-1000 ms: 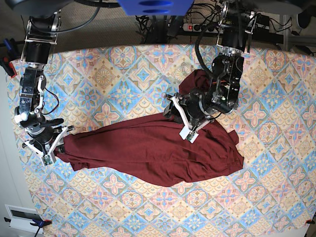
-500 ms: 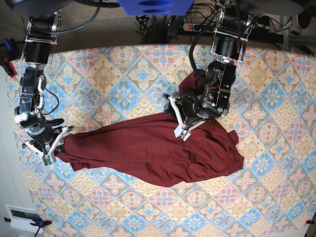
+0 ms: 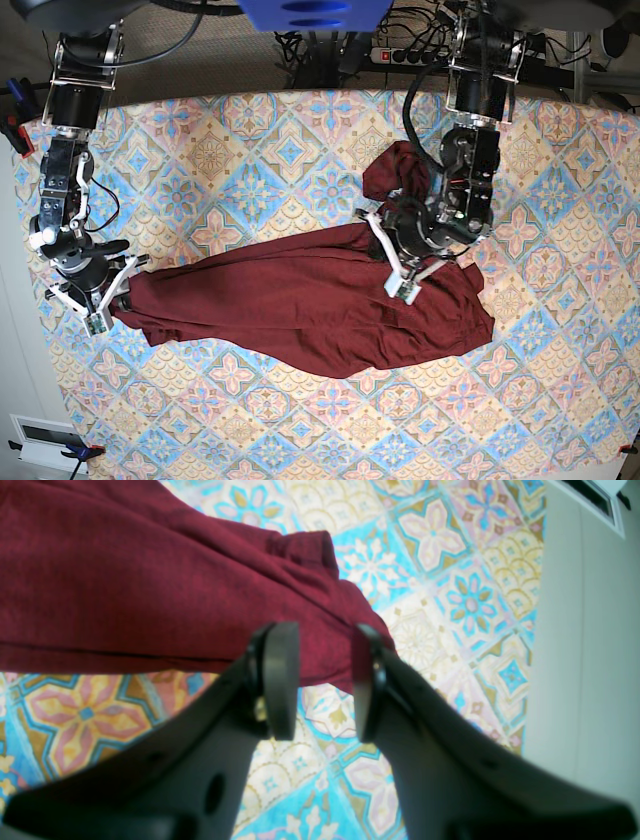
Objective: Layout the t-shirt on the table in an organized manner, then fold the t-shirt properly
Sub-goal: 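Release the sleeve and move the left gripper back over the shirt, then lower the left gripper onto the shirt edge and grasp it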
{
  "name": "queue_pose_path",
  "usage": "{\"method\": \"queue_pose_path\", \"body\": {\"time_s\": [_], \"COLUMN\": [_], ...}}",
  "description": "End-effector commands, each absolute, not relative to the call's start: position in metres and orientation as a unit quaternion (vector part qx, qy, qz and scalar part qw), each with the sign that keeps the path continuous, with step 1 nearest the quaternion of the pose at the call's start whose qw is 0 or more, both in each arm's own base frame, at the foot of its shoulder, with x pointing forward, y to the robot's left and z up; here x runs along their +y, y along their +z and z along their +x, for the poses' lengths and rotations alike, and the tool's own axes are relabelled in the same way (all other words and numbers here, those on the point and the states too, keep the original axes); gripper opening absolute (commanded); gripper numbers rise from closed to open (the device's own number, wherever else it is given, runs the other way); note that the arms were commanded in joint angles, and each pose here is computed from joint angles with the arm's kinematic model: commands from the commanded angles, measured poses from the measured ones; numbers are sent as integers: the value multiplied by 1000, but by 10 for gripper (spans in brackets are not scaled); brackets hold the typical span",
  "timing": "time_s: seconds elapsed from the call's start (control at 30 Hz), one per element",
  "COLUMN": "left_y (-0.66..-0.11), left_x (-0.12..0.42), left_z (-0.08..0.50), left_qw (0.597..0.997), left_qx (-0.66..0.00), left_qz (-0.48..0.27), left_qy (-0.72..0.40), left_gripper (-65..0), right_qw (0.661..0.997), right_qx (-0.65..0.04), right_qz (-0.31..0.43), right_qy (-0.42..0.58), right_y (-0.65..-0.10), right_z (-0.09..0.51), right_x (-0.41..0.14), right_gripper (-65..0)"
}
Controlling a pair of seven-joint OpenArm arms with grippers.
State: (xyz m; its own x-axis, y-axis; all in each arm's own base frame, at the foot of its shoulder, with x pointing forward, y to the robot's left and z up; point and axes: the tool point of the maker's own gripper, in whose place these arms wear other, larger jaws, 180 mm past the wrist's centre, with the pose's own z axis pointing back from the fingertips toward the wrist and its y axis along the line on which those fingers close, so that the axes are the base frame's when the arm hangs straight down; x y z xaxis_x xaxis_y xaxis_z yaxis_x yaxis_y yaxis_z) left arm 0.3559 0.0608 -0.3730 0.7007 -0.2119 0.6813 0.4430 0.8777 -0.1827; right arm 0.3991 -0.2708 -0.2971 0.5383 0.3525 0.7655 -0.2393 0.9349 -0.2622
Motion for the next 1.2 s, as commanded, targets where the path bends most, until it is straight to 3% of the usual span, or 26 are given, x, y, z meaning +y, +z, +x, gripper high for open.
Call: {"method": "queue_pose_path", "body": {"time_s": [0.0, 0.3, 0.6, 0.83, 1.03, 1.17], "left_y": [-348, -303, -223, -203, -241, -277], "left_x": [74, 187, 346, 415, 428, 373], "left_z": [372, 360, 322, 299, 273, 283], "left_qw": [894, 887, 844, 827, 856, 885], "left_qx": [-381, -444, -534, -546, -494, -458], "left_qz": [-159, -57, 10, 61, 60, -16], "left_qy": [-171, -113, 50, 120, 138, 86], "left_gripper": [-650, -650, -650, -650, -650, -650], "right_qw": [859, 861, 888, 892, 891, 891], "right_qx": [-478, -475, -420, -378, -382, -382], "right_qz": [-71, -69, -57, -22, -24, -24], "right_qy": [169, 169, 178, 246, 242, 242], "right_y": [-275, -278, -326, -358, -355, -355], "right_z": [409, 407, 370, 346, 349, 349], "right_x": [-275, -274, -271, -237, -239, -239], "right_gripper": [-476, -476, -476, -476, -476, -476]}}
